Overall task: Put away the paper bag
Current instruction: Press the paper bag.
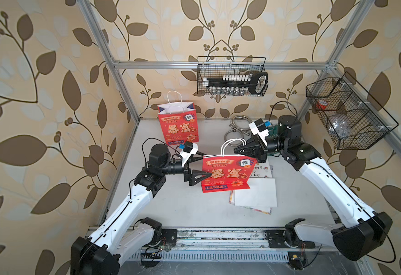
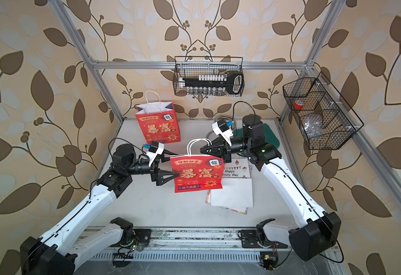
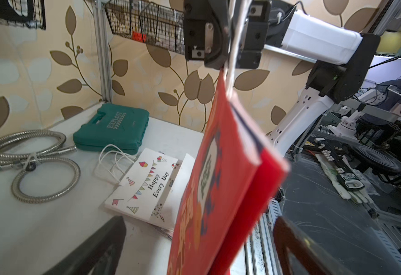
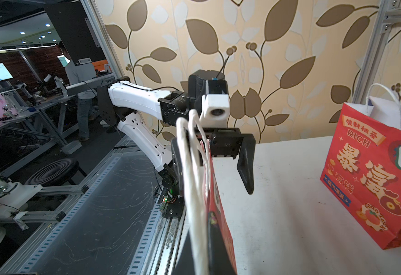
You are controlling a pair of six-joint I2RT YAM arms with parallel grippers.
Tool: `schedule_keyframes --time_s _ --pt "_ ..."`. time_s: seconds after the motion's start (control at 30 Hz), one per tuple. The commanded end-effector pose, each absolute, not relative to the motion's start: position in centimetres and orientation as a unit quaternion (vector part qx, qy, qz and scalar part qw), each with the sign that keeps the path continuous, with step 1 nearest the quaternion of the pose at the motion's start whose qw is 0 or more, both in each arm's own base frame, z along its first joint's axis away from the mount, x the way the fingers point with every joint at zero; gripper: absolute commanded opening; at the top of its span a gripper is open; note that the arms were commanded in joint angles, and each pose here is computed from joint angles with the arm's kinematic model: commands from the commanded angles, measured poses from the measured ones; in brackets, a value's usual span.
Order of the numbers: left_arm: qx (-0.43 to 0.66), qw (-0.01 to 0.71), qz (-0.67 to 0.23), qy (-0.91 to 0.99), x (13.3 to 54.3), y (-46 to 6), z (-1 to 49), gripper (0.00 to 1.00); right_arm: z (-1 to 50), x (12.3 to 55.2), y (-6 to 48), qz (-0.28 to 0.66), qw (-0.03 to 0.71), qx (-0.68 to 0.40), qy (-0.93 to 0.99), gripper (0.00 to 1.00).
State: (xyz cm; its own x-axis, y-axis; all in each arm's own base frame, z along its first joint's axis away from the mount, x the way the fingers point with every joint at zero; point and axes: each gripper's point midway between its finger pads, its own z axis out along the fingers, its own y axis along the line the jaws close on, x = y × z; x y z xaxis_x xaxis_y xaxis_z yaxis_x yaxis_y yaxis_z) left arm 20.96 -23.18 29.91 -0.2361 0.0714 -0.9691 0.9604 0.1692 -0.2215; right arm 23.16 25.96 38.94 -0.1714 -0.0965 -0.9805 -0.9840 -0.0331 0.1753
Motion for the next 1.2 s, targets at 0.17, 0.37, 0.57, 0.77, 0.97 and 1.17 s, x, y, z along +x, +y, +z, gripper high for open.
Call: schedule_keyframes --time_s 0.17,0.37,0.57,0.77,0.97,1.17 --pt "0.434 0.427 -0.516 0.602 20.5 -23.9 29.0 0.48 40.5 22.4 26.0 0.529 0.431 -0.498 0.535 0.00" --pt "0.444 0.432 -0.508 0.598 20.2 -23.8 29.4 0.00 40.3 22.6 26.0 0.525 0.433 -0.495 0.540 0.00" --pt "0.447 0.441 -0.493 0.602 20.2 -23.6 30.3 0.00 40.8 23.5 24.4 0.465 0.474 -0.485 0.569 0.79" --pt "0.435 0.466 -0.458 0.620 20.8 -22.9 31.9 0.00 40.5 24.2 18.6 0.314 0.549 -0.432 0.643 0.95" --pt "0.416 0.506 -0.443 0.612 20.5 -22.2 35.2 0.00 32.9 23.4 14.6 0.224 0.539 -0.358 0.728 0.99" --pt "0.383 0.544 -0.428 0.612 20.7 -21.4 38.0 0.00 26.8 22.0 14.7 0.237 0.467 -0.377 0.764 0.99"
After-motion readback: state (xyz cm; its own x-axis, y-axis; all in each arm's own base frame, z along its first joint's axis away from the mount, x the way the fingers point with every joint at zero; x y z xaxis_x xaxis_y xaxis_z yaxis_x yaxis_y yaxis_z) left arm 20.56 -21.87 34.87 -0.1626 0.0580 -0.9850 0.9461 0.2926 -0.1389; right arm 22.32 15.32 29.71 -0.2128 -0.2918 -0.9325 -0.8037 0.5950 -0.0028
